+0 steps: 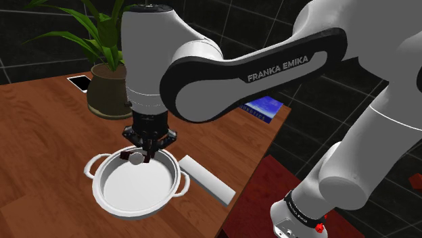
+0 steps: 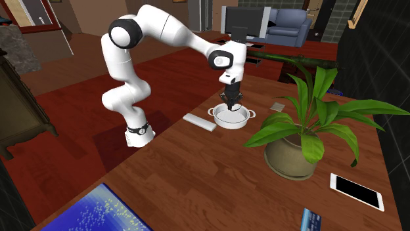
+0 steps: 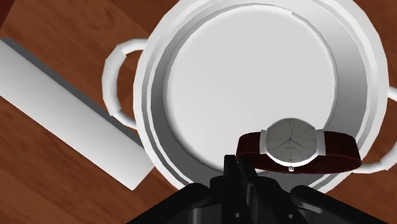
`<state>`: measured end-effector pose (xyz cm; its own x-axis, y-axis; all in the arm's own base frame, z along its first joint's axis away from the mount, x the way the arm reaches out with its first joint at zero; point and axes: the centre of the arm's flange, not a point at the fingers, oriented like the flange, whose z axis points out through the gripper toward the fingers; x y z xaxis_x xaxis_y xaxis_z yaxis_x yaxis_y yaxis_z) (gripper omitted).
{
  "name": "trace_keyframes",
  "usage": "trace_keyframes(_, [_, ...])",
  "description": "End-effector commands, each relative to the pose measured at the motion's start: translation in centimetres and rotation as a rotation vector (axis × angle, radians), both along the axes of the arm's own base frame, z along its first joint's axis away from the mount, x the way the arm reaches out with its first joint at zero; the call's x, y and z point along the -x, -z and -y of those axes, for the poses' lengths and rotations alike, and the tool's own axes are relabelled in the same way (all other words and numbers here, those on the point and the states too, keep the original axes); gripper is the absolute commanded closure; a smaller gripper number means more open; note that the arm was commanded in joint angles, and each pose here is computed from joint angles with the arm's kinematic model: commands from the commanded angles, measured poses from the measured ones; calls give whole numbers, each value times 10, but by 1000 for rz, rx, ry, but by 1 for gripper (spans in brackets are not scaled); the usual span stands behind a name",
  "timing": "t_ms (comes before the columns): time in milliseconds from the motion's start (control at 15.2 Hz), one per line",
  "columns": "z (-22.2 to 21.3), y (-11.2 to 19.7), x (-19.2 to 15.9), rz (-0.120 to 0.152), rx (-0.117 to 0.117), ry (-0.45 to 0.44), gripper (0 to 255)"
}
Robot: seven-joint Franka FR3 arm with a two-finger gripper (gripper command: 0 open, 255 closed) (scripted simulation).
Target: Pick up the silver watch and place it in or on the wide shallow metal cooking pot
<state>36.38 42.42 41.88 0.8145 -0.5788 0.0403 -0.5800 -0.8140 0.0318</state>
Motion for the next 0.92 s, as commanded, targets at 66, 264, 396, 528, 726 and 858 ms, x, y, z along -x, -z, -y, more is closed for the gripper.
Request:
trace_keyframes(66, [0, 16, 0, 0, 0, 0, 255])
trace_keyframes(264, [0, 28, 0, 0, 0, 0, 255])
trace_keyframes(396, [0, 28, 0, 0, 0, 0, 255])
trace_keyframes(528, [0, 28, 0, 0, 0, 0, 255])
trace_keyframes(726, [0, 28, 0, 0, 0, 0, 255])
trace_keyframes(858, [0, 28, 0, 0, 0, 0, 0])
